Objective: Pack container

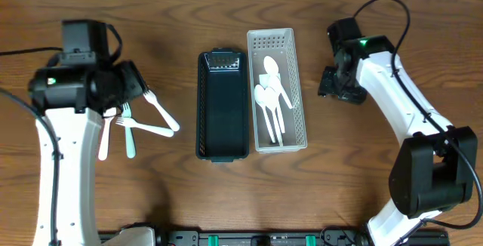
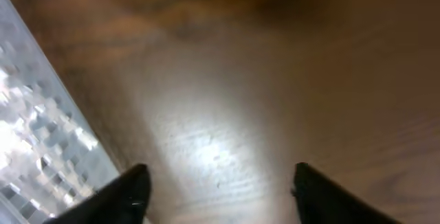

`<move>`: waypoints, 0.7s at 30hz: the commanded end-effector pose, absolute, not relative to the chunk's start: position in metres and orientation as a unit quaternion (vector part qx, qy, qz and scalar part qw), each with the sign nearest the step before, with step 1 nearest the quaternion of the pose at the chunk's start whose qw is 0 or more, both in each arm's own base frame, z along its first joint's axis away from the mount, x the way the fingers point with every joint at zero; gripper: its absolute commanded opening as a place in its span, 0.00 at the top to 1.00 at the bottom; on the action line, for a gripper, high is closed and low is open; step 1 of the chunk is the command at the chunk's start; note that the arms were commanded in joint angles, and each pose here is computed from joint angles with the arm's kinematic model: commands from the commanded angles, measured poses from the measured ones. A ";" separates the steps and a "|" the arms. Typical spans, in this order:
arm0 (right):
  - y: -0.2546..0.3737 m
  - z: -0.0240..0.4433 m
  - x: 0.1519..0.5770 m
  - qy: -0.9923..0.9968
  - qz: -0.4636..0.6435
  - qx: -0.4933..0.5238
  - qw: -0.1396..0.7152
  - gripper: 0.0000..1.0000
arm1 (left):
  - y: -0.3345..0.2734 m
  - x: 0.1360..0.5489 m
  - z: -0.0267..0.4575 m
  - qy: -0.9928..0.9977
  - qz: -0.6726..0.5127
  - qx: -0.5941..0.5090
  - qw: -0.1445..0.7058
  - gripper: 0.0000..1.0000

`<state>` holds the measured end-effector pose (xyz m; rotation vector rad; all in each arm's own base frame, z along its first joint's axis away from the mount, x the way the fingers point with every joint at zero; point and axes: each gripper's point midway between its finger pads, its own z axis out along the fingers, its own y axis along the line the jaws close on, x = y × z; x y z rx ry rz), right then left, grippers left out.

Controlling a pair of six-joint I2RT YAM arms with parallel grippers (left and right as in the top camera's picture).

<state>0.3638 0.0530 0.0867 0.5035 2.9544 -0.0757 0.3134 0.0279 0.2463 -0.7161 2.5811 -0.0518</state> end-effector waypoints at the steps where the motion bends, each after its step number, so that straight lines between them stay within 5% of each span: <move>1: 0.030 0.087 0.372 0.976 -0.031 0.197 0.083 0.21 | 0.026 0.314 0.248 0.918 -0.034 -0.326 0.225 0.31; 11: -0.057 0.091 0.390 0.947 -0.025 0.297 0.119 0.12 | 0.028 0.349 0.230 0.912 -0.039 -0.336 0.231 0.31; 21: -0.091 0.094 0.393 0.950 -0.037 0.280 0.137 0.03 | 0.027 0.378 0.140 0.901 -0.019 -0.417 0.122 0.31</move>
